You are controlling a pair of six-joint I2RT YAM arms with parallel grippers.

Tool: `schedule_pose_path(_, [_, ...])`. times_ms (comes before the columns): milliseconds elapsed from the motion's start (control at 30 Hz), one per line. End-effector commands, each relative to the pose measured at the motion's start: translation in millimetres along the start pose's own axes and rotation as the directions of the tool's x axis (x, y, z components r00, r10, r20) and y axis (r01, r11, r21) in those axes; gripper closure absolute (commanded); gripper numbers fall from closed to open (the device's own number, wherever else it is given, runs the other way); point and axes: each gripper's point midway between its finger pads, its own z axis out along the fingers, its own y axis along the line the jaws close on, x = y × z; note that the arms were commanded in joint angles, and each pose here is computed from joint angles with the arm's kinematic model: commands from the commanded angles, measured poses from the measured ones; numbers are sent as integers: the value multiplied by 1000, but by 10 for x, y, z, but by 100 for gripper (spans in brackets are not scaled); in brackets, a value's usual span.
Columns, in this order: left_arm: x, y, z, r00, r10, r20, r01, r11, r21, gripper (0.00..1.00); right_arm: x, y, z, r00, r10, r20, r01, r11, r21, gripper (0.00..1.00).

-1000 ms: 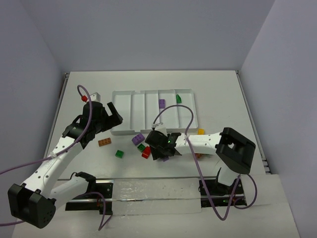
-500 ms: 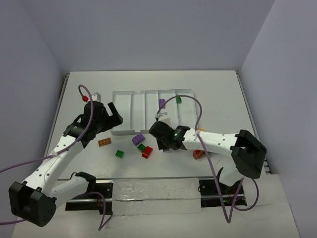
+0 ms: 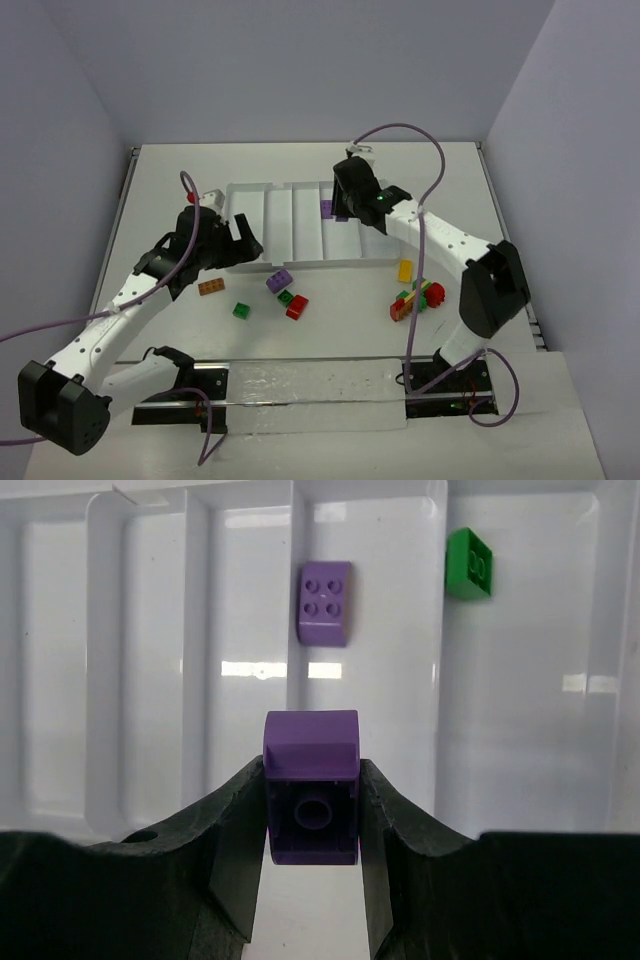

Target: Sort the legos into containers by color

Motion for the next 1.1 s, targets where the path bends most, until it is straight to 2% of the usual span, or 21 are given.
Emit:
schedule_pose_path(0, [168, -255, 16, 992, 112, -51, -105, 985, 135, 4, -132, 163, 296, 1000, -14, 3, 14, 999, -33, 70])
schedule_pose_path(133, [341, -405, 79, 986, 141, -86, -119, 968, 222, 4, -162, 202, 540, 1000, -25, -12, 24, 1000, -18, 67])
schedule_pose_path(233, [346, -336, 145, 984, 147, -98, -132, 980, 146, 5, -97, 177, 737, 998, -43, -46, 44, 999, 10, 61])
schedule_pose_path(300, [419, -317, 221, 978, 166, -127, -152, 982, 109, 5, -140, 180, 792, 998, -45, -50, 46, 999, 16, 51])
schedule_pose_path(400, [515, -400, 304, 973, 180, -141, -162, 978, 129, 5, -149, 163, 844, 997, -51, -51, 53, 998, 33, 42])
schedule_pose_path(533, [594, -362, 467, 969, 186, -165, -176, 982, 72, 7, -151, 114, 865, 998, -49, -46, 52, 997, 53, 37])
schedule_pose_path(667, [596, -316, 593, 963, 212, -165, -215, 977, 4, 10, -171, 48, 807, 998, -54, -36, 56, 996, 71, 29])
schedule_pose_path(867, [618, -219, 770, 959, 223, -177, -240, 968, -79, 13, -212, -101, 541, 999, -49, -3, 49, 995, 92, 25])
schedule_pose_path(1067, [613, -427, 859, 962, 226, -156, -230, 973, -10, 13, -326, -234, 209, 998, -40, 58, 34, 995, 94, 21])
